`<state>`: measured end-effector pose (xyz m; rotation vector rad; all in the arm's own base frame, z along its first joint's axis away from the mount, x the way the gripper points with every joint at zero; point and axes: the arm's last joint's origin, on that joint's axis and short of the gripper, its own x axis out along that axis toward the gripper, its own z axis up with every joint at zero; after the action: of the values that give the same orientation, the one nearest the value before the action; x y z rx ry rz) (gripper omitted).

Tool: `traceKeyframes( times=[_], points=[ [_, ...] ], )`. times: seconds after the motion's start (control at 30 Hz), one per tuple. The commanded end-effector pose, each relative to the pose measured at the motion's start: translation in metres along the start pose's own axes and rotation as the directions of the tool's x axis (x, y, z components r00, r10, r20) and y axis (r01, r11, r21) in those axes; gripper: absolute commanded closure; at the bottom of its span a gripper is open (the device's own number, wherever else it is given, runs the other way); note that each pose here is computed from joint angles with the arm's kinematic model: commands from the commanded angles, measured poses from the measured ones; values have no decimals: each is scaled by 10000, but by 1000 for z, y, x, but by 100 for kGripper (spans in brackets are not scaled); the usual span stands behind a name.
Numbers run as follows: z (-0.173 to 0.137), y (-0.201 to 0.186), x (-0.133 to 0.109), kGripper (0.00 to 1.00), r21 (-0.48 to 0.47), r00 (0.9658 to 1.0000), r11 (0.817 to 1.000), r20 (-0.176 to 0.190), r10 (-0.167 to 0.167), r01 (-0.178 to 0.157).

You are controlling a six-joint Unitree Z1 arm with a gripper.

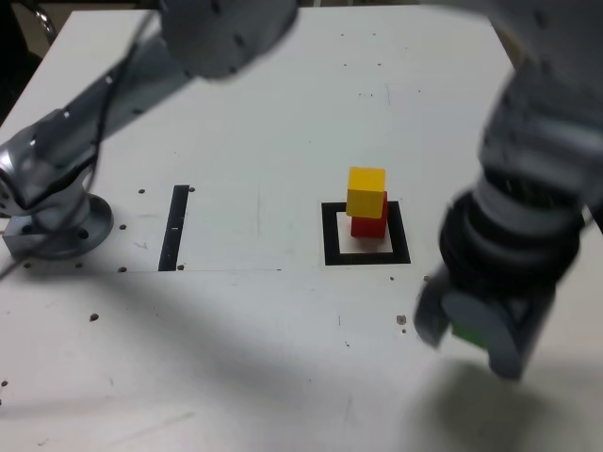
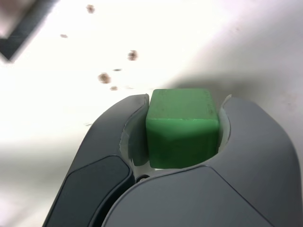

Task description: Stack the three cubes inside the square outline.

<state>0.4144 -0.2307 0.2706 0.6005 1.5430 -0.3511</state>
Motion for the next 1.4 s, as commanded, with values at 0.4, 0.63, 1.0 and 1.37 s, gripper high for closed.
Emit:
traceKeyframes(
  times=[0.4,0.63,1.0,1.37],
  points=[
    [-113,95,-40,91,-1962,9950,9803,-995,14,-209],
    [-149,130,-32,91,-2715,9876,9623,-1547,-261,-171],
    [-157,130,-4,91,-3062,9817,9517,-1728,-803,240],
    [-153,124,-4,91,-3118,9888,9496,-1290,-755,319]
  ],
)
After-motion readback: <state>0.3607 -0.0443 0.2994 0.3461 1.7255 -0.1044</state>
